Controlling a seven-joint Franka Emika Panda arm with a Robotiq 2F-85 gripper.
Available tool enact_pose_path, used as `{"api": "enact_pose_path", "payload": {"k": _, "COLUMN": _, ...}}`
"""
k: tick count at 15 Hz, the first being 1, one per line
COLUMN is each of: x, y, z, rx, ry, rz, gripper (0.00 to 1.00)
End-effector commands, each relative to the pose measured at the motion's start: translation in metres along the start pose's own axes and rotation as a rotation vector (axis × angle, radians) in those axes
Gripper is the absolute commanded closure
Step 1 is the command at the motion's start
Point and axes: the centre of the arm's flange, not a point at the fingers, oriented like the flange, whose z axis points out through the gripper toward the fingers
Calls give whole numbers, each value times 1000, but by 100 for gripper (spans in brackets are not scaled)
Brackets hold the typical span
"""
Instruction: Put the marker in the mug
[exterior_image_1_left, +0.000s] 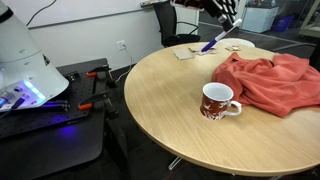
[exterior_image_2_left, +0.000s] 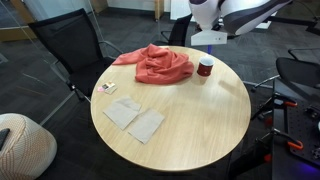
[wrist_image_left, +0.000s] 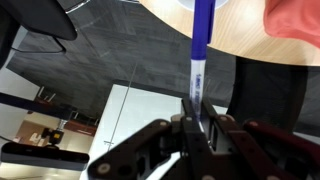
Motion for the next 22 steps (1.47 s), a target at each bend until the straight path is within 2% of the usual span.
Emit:
{"api": "enact_pose_path", "payload": {"k": 1, "x": 7, "y": -1, "z": 4, "rx": -47, "ry": 61, "rz": 133, "gripper": 97}}
{"api": "enact_pose_path", "payload": {"k": 10, "x": 14, "y": -9, "z": 47, "rx": -95, "ry": 144, "rz": 331, "gripper": 97}}
{"api": "enact_pose_path", "payload": {"k": 17, "x": 3, "y": -26, "z": 76, "rx": -174, "ry": 180, "rz": 324, "gripper": 97}}
{"api": "enact_pose_path", "payload": {"k": 22, "x": -7, "y": -42, "z": 91, "rx": -199, "ry": 188, "rz": 299, "gripper": 97}}
